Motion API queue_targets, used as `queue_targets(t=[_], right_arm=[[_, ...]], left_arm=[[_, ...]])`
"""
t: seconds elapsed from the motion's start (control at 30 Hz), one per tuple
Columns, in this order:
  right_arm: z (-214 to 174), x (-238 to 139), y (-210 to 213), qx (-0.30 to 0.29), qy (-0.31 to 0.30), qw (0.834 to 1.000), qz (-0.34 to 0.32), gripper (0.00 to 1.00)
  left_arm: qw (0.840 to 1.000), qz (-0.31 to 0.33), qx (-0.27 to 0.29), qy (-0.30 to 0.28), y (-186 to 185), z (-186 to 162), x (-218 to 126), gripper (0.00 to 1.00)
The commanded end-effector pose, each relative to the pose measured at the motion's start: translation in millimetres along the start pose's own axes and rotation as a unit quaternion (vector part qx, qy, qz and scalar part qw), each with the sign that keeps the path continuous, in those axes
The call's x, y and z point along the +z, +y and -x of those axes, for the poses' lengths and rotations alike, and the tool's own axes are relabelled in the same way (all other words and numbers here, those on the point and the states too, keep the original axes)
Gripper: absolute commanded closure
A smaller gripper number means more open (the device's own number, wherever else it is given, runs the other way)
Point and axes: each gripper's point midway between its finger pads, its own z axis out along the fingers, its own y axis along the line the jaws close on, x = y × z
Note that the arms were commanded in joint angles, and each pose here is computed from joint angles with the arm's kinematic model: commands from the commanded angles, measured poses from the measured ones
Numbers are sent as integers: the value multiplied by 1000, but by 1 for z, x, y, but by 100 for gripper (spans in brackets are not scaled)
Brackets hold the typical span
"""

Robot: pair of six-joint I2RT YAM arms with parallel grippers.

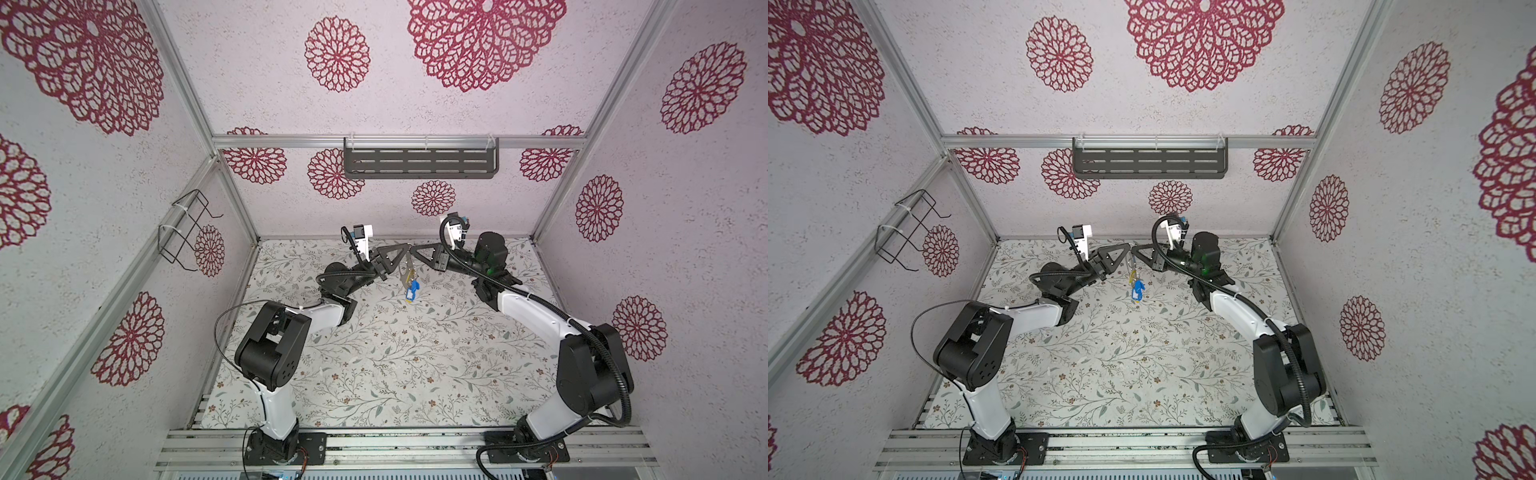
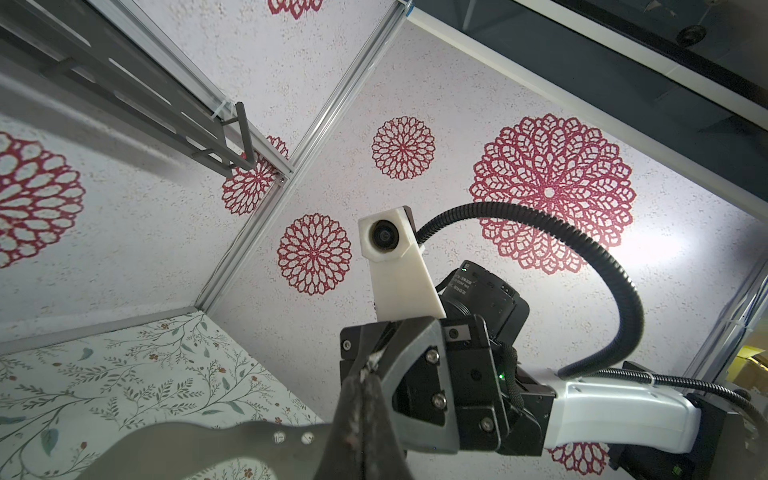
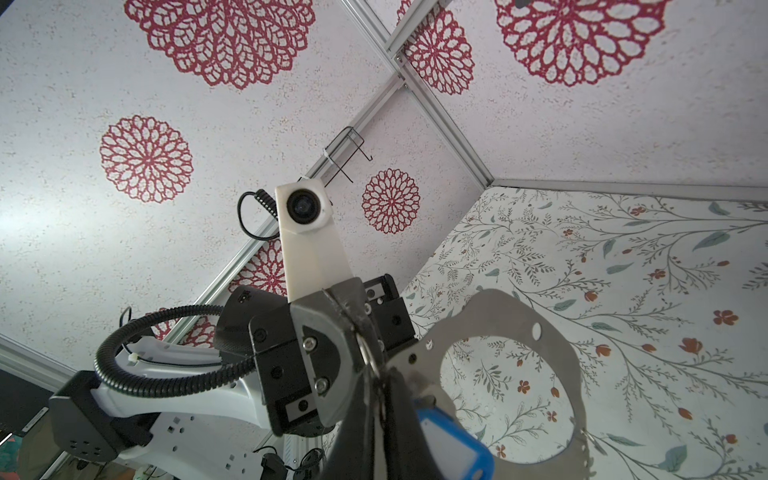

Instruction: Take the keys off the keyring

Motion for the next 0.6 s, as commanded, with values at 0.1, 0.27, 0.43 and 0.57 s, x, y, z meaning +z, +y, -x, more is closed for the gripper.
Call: queue_targets(t=[0.1, 0.27, 0.43, 0.57], right_arm=[[20, 2, 30, -51, -11, 998, 34, 100], [18, 2, 25, -60, -5, 998, 13, 100], [19, 2, 23, -72, -5, 997, -1, 100], [18, -2, 13, -100, -2, 994, -49, 100]], left_arm=[[1000, -1, 16, 8, 3, -4, 3, 100], [1000, 9, 19, 16, 7, -9, 2, 100], [1000, 11, 18, 19, 10, -11, 2, 100], [999, 13, 25, 20, 11, -12, -1, 87]])
